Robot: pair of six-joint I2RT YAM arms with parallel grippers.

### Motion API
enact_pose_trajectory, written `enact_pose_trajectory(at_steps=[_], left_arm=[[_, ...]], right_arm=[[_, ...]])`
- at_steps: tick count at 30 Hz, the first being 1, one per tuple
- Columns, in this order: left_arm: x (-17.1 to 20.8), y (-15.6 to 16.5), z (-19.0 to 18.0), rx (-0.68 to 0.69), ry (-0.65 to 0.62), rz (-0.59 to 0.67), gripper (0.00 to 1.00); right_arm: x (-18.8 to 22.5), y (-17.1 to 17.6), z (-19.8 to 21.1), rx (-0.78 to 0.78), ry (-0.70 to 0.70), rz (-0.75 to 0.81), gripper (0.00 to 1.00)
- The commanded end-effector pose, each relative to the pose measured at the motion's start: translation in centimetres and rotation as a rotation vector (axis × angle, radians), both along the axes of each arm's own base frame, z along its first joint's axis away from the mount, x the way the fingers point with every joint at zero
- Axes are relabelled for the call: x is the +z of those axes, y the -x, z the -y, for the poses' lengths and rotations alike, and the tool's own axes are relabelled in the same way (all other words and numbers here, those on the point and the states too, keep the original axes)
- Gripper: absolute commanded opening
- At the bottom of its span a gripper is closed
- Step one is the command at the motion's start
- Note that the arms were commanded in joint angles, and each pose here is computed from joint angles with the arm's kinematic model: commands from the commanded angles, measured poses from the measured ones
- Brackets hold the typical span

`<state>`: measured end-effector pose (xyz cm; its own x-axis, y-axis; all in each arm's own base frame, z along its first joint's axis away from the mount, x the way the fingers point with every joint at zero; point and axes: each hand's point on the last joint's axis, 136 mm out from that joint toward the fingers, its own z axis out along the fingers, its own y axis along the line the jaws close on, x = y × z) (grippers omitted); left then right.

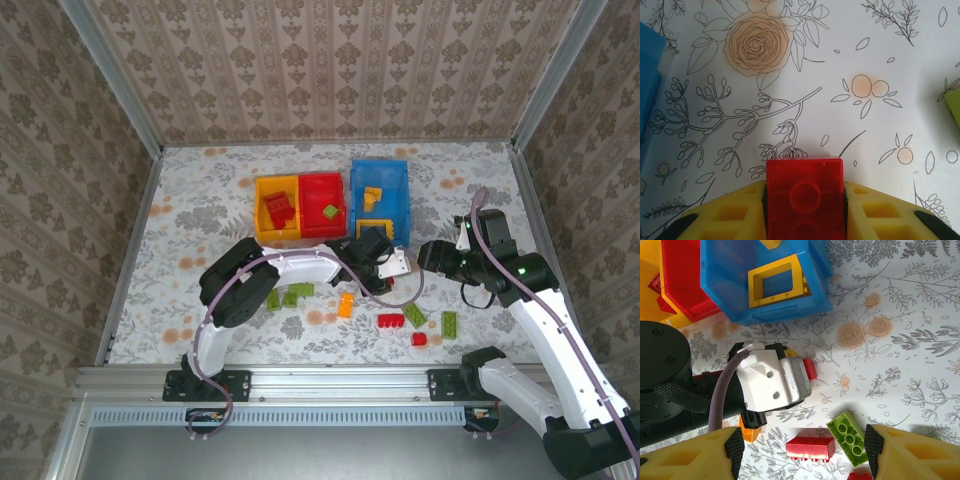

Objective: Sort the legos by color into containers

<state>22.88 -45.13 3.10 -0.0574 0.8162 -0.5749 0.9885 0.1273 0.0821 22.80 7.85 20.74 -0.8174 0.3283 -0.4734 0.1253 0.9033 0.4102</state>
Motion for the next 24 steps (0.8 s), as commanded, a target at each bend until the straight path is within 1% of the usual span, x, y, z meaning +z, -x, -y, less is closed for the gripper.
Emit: enact_pose_trajectory(at_steps=[1,4,6,8,11,13,15,19,22,24], left_arm=[[1.2,-0.1,-0.5,0.037,0.010,-0.008,0.30],[3.5,-1.0,-1.5,0.117,0.051,0.015,0.30],[5.9,-1.8,-3.0,0.202,0.087,0.037,0.29],[8.1,-2.5,-4.9,0.286,0.115,0.059,0.29],[11.0,-3.9,-9.2,0.437,0.141,0.067,0.29],[12.5,-5.3,-12.9,0.567,0.148,0.059,0.30],[13.2,-6.8,-16.4,0.701,0.141,0.033,0.30],[13.5,-10.1,-22.4,0.939,0.144,-0.063,0.30],[13.0,-12.7,-24.9,1.071,0.154,-0.148,0.30],[12.6,-14.3,-25.6,1.124,0.162,-0.202,0.29]], right_arm=[[-0.4,0.2,-0.2,0.014,-0.011,-0.015,0.68],[-0.2,-0.1,-0.4,0.033,-0.009,-0.004,0.67],[0.0,-0.4,-0.7,0.055,-0.005,0.007,0.66],[0.4,-0.9,-1.1,0.088,0.000,0.023,0.65],[1.0,-1.8,-2.8,0.174,0.020,0.054,0.65],[1.3,-2.5,-5.1,0.261,0.030,0.077,0.65],[1.7,-3.0,-8.0,0.361,0.028,0.108,0.65],[2.9,-3.9,-15.0,0.565,-0.037,0.169,0.66],[3.6,-4.7,-18.7,0.665,-0.030,0.196,0.66],[4.0,-5.4,-20.1,0.691,-0.030,0.205,0.66]])
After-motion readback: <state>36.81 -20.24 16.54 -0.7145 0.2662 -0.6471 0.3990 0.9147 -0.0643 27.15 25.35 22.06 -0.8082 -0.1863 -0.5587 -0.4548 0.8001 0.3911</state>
